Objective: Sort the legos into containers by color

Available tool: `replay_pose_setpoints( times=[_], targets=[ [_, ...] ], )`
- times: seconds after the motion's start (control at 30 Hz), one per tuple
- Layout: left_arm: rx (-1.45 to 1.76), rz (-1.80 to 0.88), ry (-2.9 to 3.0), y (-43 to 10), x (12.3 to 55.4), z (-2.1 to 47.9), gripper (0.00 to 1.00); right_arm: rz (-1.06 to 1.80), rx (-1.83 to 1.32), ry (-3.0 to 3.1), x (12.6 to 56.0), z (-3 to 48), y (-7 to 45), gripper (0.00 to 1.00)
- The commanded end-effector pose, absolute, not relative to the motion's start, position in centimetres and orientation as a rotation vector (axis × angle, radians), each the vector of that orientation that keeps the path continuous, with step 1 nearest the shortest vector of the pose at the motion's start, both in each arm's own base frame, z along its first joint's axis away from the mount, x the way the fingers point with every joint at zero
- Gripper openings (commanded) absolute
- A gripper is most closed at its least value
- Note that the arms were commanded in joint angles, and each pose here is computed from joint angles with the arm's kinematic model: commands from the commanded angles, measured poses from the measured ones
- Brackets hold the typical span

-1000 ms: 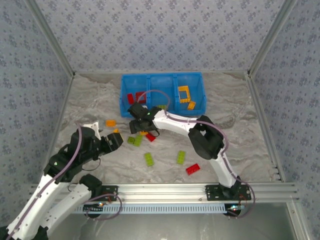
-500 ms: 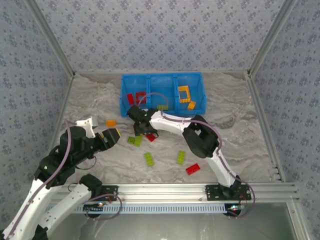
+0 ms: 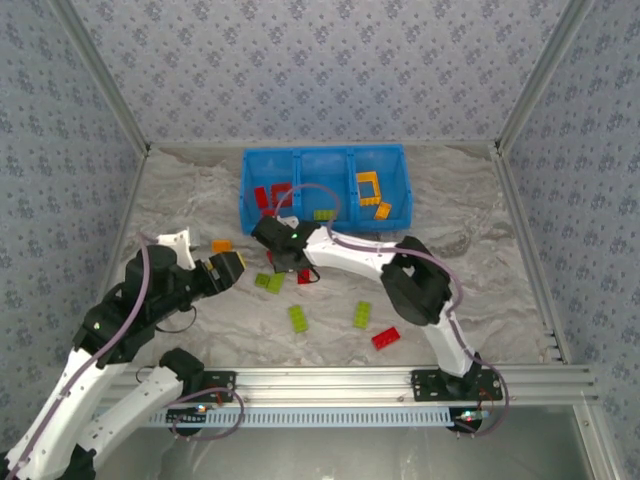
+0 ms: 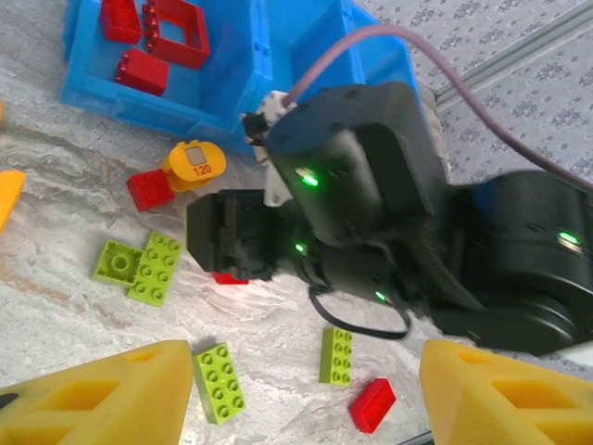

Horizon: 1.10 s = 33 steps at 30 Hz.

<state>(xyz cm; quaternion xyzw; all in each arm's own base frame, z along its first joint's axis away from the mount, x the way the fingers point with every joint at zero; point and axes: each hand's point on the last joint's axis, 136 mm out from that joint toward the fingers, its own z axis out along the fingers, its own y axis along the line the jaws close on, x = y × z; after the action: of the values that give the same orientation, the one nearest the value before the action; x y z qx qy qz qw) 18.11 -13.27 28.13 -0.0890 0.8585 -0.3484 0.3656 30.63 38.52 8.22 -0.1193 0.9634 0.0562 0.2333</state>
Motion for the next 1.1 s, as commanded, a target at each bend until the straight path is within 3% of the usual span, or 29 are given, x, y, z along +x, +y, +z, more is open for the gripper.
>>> replay_pose_setpoints(
  times=[0.0,0.23,0.43,0.73,1.07],
  targets=[
    [-0.14,-0.956,2.127,-14.8,18.8,31.6,0.66,0.179,-0.233,2.508,31.1,15.5,35.3,0.51],
    [-0.007,-0.925,2.128,-20.1,21.2,32.8,0.66,0.086,-0.072,2.436,33.2,20.2,25.5,0.5],
    [0.16,-0.786,2.105,-26.2,23.0,34.4,0.66,0.054,0.048,2.448,38.2,19.5,17.8,0.49],
    [0.271,-0.741,2.097,-33.2,27.3,35.2,0.66,-0.125,0.156,2.473,46.4,15.5,14.1,0.48],
    [0.279,-0.746,2.108,-33.8,28.0,34.4,0.66,-0.283,0.188,2.524,51.5,11.6,13.1,0.48]
  ],
)
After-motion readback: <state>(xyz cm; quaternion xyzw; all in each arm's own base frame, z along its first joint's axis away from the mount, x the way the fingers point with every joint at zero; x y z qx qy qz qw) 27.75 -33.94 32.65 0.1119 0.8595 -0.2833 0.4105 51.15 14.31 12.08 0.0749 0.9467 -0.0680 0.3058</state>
